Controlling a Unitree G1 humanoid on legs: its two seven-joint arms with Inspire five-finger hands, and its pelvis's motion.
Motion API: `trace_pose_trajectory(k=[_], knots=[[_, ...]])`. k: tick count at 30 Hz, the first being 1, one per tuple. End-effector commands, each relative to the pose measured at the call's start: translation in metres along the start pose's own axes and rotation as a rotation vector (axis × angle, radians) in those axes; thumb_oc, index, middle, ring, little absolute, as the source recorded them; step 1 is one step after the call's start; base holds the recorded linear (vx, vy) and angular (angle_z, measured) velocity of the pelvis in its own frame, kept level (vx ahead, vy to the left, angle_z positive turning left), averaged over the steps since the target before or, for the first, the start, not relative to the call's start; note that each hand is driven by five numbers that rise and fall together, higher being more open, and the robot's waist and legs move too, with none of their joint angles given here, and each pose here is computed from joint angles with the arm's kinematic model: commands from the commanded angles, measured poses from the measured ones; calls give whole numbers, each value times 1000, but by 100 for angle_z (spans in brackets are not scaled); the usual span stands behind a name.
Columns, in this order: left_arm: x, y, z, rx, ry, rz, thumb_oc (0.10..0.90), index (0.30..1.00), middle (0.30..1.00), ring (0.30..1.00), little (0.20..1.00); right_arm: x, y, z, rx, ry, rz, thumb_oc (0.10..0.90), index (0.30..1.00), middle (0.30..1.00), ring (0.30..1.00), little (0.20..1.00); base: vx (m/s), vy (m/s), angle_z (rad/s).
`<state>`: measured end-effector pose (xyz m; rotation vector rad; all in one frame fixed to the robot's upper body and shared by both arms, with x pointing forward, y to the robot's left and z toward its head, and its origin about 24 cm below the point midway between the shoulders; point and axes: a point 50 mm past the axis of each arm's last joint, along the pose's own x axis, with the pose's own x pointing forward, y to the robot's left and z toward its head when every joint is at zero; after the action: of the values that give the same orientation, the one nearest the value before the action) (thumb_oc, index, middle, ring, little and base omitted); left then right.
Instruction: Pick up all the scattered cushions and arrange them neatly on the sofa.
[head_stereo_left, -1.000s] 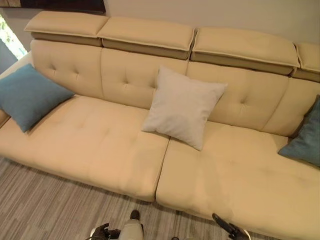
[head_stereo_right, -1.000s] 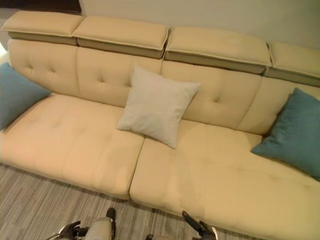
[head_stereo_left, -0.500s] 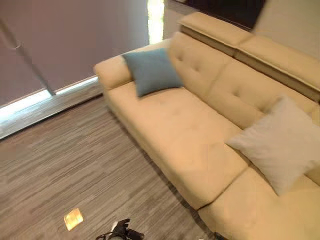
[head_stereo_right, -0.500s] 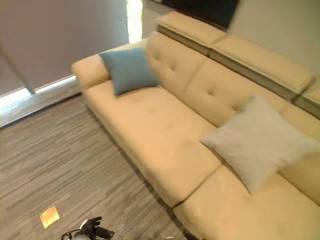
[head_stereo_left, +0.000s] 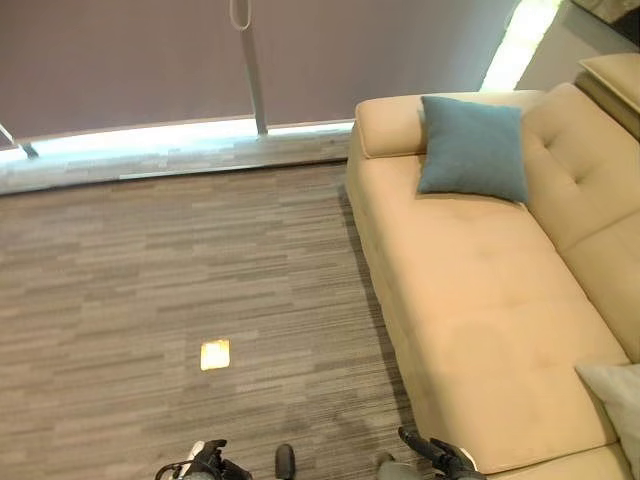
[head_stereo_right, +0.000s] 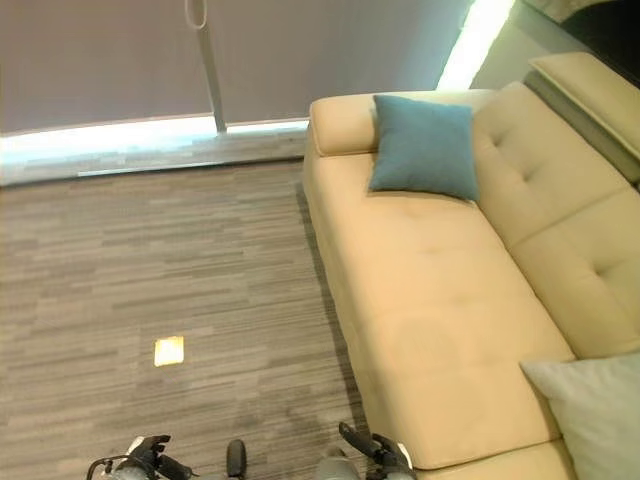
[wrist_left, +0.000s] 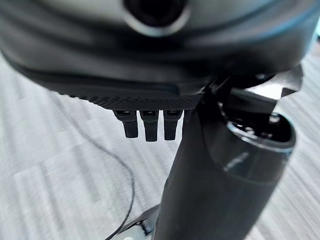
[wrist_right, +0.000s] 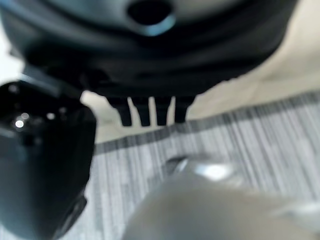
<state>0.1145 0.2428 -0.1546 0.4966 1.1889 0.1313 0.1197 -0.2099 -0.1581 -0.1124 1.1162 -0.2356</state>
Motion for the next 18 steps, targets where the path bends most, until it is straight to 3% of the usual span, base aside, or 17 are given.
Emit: trace_pose_trajectory(k=[1, 12, 18], knots=[[1, -3, 22, -9, -65, 11, 800, 900, 900, 900, 900, 2, -9, 13, -3, -42, -64, 800, 900, 900, 900, 900, 322, 39, 57], [-3, -20, 18, 76, -72, -32, 800, 900, 900, 900, 900, 0, -26, 0, -97, -21, -114, 800, 900, 900, 900, 900, 383, -65, 42], [-2, -9, 48, 35, -177, 30, 800, 900, 900, 900, 900, 2, -29, 13, -345, -67, -149, 800, 900, 900, 900, 900, 215, -154, -22]])
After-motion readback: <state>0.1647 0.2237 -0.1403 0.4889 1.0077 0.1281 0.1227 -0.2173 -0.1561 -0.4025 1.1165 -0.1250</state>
